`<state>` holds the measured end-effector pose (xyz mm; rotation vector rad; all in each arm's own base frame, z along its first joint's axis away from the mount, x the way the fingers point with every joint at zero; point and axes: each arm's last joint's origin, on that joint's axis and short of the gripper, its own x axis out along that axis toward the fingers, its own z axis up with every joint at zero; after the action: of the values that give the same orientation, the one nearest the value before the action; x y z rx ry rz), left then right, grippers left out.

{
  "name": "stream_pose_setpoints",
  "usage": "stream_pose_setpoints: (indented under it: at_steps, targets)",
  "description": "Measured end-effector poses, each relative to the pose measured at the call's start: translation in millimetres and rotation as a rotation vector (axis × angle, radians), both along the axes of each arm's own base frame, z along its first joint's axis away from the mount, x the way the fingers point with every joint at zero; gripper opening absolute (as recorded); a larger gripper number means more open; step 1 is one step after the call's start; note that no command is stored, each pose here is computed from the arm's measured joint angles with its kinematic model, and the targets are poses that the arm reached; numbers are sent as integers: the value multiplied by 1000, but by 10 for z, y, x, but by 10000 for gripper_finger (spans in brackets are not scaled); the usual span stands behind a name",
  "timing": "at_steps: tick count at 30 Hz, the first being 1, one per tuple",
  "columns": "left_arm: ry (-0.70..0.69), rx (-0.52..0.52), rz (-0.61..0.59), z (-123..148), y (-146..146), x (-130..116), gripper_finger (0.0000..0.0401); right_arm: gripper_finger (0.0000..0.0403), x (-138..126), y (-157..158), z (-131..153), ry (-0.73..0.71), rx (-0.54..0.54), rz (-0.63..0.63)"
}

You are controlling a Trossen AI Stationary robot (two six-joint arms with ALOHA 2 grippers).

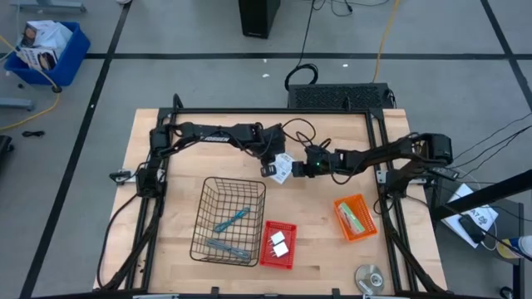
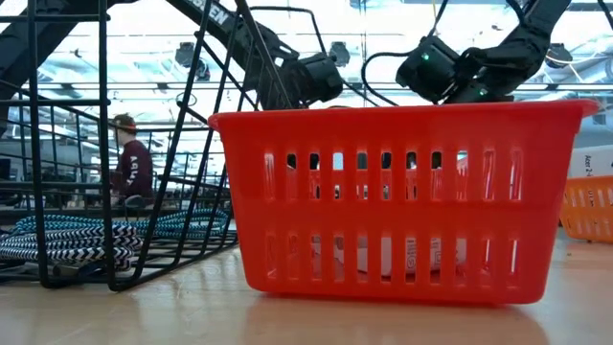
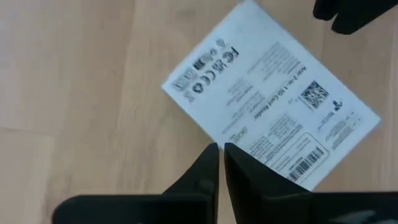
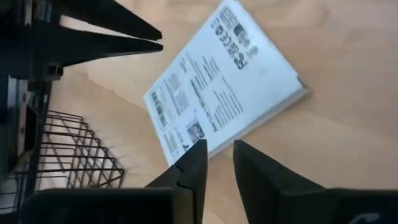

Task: Pick and place items into bin
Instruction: Put the card reader box into the orange basket

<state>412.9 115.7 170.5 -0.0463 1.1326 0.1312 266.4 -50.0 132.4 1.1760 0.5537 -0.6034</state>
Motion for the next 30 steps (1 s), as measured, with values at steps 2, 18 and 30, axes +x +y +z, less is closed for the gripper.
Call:
stream_pose_setpoints:
  at_steps: [2,18,30]
  targets:
    - [3,-38,-11,-66,14,11,30,70,-6,20,-24,22,5,-11]
    - [38,-89,-1,-311,16,58,30,67,149,-49,-311,-24,42,-6]
    - [7,-114,11,-376,26,104,30,67,215,-144,-232,-153,-67,30]
